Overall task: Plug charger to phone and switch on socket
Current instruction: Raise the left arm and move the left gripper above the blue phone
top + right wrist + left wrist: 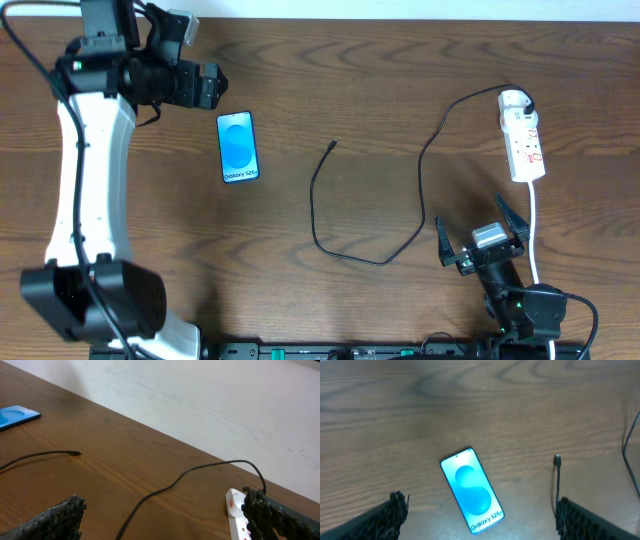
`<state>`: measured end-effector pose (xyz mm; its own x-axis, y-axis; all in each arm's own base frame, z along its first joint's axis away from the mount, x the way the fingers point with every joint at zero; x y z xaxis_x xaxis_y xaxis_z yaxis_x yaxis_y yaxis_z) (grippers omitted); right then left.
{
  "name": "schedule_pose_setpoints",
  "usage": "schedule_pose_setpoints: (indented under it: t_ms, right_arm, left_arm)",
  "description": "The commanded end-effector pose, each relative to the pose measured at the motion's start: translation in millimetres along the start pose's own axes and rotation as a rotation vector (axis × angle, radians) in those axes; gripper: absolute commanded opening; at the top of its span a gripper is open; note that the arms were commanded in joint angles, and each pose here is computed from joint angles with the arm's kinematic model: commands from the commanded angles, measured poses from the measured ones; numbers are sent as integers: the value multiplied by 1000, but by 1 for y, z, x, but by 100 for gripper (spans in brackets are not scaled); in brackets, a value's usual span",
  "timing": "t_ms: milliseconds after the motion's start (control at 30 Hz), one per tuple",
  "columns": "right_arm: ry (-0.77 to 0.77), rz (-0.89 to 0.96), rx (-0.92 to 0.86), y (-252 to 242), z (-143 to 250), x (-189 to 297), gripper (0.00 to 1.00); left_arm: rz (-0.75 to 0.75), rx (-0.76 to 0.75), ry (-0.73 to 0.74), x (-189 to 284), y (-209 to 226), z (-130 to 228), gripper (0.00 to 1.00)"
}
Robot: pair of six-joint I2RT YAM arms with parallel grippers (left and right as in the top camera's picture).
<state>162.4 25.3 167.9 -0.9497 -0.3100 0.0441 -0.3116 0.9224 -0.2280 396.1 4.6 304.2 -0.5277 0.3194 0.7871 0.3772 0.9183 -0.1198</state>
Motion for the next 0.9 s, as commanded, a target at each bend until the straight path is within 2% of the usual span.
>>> schedule_pose_setpoints:
  t_ms: [0,667,767,867]
  right_arm:
    - [2,3,11,1,1,0,99]
    - [2,3,11,1,1,0,99]
    - [2,3,11,1,1,0,99]
    - [3,4,11,0,1,0,99]
  left_arm:
    - [26,-31,38,-5,4,-5,96]
    - [48,-3,95,-10,2,3,96]
    - [11,-7,101,-11,6,3,96]
    - [-86,43,127,-12,16,4,96]
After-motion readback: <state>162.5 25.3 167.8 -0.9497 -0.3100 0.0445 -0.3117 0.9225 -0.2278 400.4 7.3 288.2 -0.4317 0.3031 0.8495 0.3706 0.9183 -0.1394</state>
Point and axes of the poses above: each gripper's point midway between its finger pads, its own x axis back along the fingers, its own y axis along the line the jaws close on, z = x × y, the point moved 8 cm from there along x, back along the fingers, and after that the axes turned 5 degrees about -x, right-handed, at the moved point
